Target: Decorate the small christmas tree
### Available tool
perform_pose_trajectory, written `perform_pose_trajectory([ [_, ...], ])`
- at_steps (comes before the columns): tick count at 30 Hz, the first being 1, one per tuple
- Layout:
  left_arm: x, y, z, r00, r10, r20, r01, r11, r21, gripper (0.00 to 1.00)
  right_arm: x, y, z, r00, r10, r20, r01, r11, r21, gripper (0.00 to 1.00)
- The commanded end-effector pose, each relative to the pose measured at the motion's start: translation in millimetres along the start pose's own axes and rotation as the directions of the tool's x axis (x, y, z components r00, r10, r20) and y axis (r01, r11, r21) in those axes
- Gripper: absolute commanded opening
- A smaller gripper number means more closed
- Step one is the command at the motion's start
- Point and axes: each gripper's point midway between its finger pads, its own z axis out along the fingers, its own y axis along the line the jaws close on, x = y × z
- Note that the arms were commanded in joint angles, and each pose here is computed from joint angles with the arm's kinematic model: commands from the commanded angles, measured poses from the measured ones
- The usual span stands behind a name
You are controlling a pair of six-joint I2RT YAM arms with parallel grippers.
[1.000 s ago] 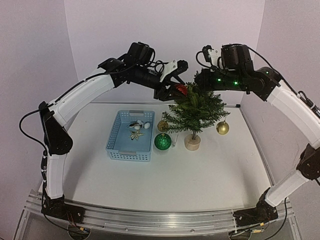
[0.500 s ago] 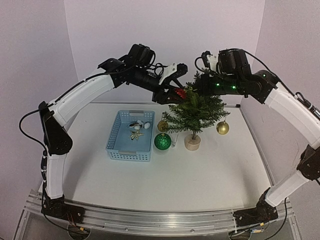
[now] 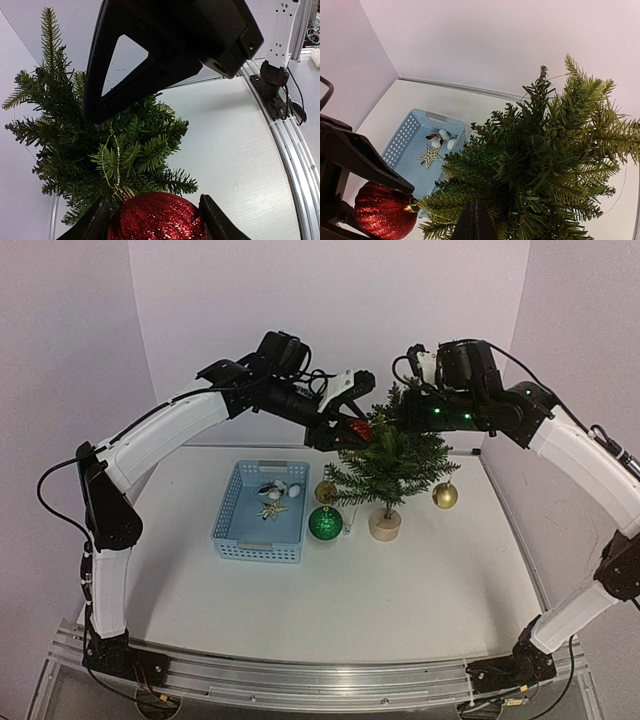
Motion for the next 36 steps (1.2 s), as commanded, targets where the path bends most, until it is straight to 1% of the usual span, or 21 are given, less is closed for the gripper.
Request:
perform_pose_trajectory([
  [1,-20.6,8.6,-11.8,0.998,0.059,0.036,-0.057,0.997,-0.061,0.40,-23.3,-5.1,-17.7,0.996,0.026,0.082,-0.027,1.000,0.015,0.00],
  [5,-22.0,14.6,-15.8,0.995,0.095,0.017,-0.093,0.991,-0.099,0.40,-35.1,0.7,-20.7,0.994,0.025,0.108,-0.024,1.000,-0.012,0.00],
  [9,-19.2,23.2,-18.3,0.992,0.126,-0.010,-0.126,0.982,-0.140,0.40,-39.9,2.2,-15.4,0.993,0.002,0.115,-0.002,1.000,-0.005,0.00],
  [16,-20.0,24.0,-23.1,0.990,0.140,-0.022,-0.142,0.979,-0.150,0.40,-50.7,2.8,-18.4,0.990,-0.011,0.141,0.011,1.000,0.002,0.00],
  [23,-21.0,24.4,-24.6,0.989,0.145,-0.022,-0.147,0.977,-0.153,0.40,-47.2,8.4,-9.6,0.992,-0.011,0.122,0.014,1.000,-0.021,0.00],
  [26,-22.4,24.4,-25.2,0.988,0.151,-0.020,-0.152,0.976,-0.155,0.40,-44.9,15.5,-9.8,0.994,-0.010,0.110,0.017,0.998,-0.062,0.00],
  [28,-21.1,24.2,-22.2,0.989,0.144,-0.013,-0.145,0.978,-0.151,0.40,-41.7,21.2,-11.0,0.995,-0.012,0.098,0.021,0.995,-0.098,0.00],
  [36,-4.9,8.0,-0.8,0.998,0.059,-0.007,-0.059,0.996,-0.068,0.39,-36.2,20.1,-22.9,0.995,0.020,0.094,-0.009,0.993,-0.118,0.00],
])
